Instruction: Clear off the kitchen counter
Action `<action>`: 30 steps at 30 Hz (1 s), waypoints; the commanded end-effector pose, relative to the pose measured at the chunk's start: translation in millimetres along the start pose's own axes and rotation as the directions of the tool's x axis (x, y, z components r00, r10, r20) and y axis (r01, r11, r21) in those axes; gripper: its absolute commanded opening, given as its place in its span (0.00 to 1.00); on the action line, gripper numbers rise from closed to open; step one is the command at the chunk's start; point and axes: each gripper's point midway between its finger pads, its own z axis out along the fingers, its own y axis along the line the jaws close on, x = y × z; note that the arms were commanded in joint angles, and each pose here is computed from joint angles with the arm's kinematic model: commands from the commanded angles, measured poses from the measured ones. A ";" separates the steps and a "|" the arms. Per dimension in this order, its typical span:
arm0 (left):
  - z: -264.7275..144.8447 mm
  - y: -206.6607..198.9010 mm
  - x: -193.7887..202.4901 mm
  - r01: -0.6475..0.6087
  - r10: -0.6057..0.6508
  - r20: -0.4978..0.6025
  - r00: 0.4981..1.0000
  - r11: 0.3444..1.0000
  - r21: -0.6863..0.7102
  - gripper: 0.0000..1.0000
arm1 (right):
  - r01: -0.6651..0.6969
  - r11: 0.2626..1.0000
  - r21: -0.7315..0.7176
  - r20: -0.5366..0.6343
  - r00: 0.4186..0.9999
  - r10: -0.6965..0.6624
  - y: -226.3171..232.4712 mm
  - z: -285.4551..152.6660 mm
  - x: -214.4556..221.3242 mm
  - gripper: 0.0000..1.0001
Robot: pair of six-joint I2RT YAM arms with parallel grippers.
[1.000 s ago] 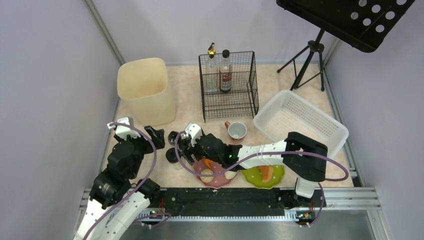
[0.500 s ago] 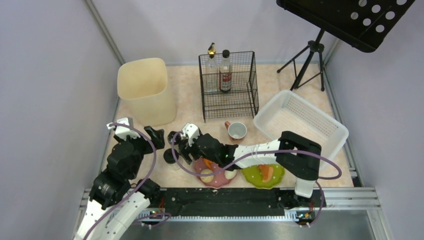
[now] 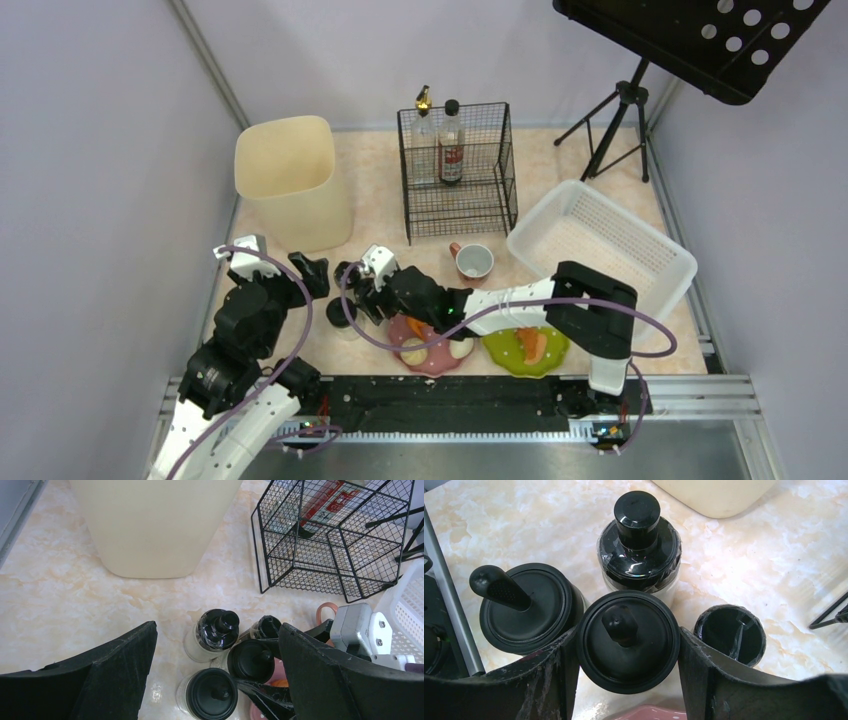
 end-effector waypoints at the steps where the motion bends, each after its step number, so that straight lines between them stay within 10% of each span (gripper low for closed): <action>1: 1.8 -3.2 -2.7 0.001 -0.002 0.015 1.000 1.000 0.015 0.96 | -0.015 0.999 -0.030 0.054 0.998 0.017 7.0 8.3 -17.3 0.44; 10: 2.2 -3.6 -2.6 0.000 0.000 0.013 1.000 1.000 0.015 0.95 | -0.021 0.999 -0.033 0.120 0.992 0.025 5.6 -10.2 -44.0 0.20; 30: 3.7 -3.0 -0.6 -0.006 0.006 0.005 1.000 1.000 0.009 0.96 | -0.030 0.999 -0.043 0.371 0.927 0.044 4.9 -102.0 -164.8 0.16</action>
